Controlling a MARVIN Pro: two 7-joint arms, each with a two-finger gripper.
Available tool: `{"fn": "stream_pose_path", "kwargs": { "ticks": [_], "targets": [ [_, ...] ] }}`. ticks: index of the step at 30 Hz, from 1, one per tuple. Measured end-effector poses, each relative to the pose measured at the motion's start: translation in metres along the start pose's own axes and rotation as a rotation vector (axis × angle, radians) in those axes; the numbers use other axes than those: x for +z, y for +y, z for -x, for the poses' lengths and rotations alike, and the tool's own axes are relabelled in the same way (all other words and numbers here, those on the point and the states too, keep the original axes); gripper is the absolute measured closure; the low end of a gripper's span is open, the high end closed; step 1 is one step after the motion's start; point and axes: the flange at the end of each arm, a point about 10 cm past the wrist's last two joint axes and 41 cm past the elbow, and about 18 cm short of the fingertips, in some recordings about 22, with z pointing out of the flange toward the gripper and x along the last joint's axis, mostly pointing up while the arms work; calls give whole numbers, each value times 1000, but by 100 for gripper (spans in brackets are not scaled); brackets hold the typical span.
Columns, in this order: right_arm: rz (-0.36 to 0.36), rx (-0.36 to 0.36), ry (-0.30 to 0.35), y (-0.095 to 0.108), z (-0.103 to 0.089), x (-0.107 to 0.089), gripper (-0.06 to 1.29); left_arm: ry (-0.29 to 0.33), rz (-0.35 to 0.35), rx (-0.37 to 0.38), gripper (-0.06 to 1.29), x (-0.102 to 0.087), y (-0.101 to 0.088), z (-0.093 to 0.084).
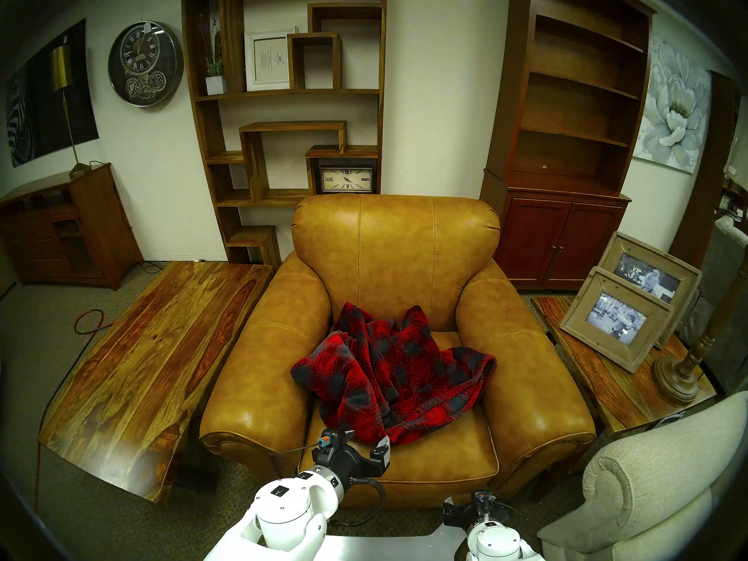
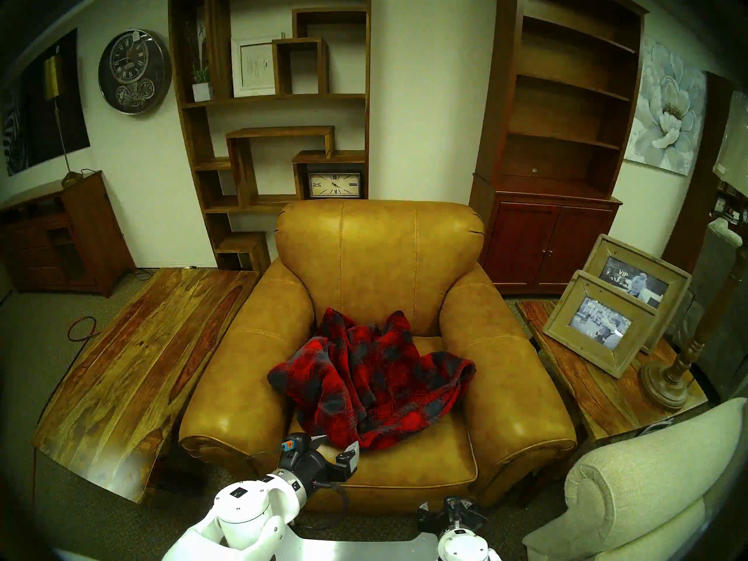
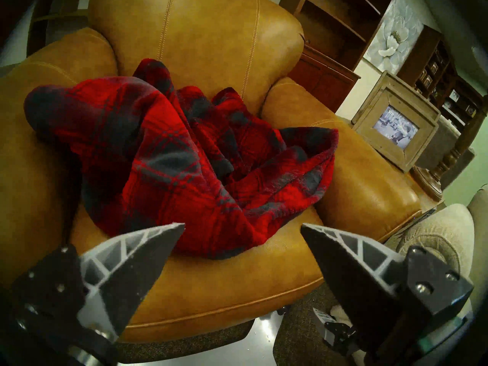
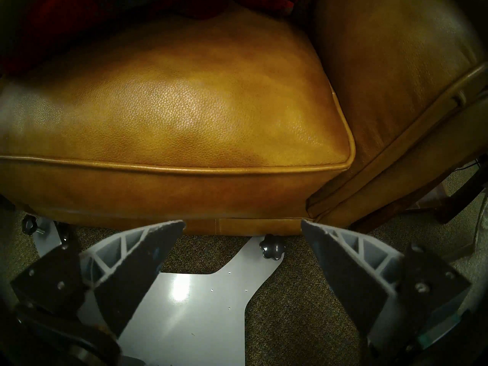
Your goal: Move the blanket from sofa and drape it over the sofa arm
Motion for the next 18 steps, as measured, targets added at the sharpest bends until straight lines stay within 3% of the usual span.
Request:
{"fn": "stream_pose_path", "kwargs": {
  "ticks": [18],
  "targets": [
    [0,0,-2,0,0,1,-2,-85,-102,4,1,58,-18,-6]
  ]
}}
